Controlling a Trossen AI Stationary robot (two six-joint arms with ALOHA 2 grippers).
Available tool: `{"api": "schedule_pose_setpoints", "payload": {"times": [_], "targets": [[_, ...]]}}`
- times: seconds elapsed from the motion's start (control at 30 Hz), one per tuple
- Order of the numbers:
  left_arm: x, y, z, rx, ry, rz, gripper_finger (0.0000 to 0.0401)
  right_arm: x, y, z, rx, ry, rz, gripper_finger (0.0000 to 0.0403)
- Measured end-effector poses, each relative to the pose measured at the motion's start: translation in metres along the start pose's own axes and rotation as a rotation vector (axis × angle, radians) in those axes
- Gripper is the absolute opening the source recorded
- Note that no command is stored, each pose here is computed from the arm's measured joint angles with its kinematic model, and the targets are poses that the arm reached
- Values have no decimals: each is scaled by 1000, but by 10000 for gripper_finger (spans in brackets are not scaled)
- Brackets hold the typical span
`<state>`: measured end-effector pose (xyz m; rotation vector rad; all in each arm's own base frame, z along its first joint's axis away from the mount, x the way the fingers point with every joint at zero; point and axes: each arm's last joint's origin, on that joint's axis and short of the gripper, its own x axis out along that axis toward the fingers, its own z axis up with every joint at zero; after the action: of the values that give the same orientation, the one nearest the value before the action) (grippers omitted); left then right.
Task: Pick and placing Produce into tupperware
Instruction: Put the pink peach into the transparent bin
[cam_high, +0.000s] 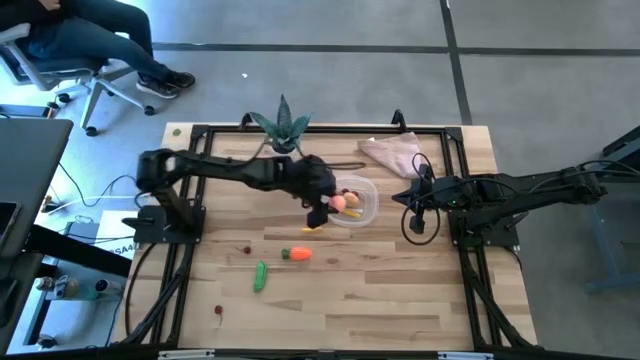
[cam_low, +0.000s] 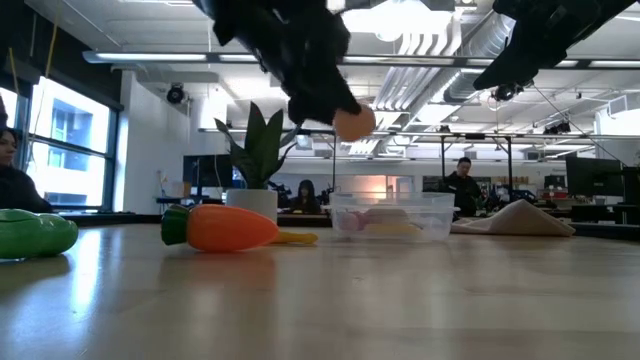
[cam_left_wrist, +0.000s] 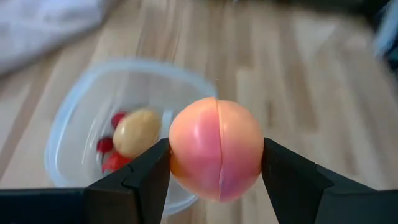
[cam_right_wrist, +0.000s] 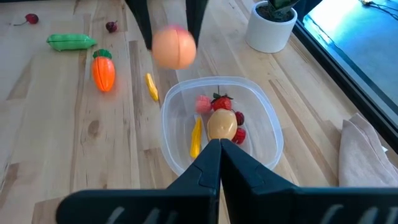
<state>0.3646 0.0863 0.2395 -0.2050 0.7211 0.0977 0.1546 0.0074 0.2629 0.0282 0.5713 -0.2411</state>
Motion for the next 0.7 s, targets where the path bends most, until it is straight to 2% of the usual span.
{"api": "schedule_pose_setpoints", "payload": {"times": [0.2, 0.27, 0.53, 0.7], "targets": [[35, 6, -3, 10, 145, 57, 212, 0, 0, 0, 0, 0, 0, 0], [46, 8, -2, 19, 149, 59, 212, 0, 0, 0, 0, 0, 0, 0], [68, 13, -12, 29, 206, 87, 211, 0, 0, 0, -1, 2, 0, 0], [70, 11, -14, 33, 220, 84, 211, 0, 0, 0, 0, 1, 0, 0]]}}
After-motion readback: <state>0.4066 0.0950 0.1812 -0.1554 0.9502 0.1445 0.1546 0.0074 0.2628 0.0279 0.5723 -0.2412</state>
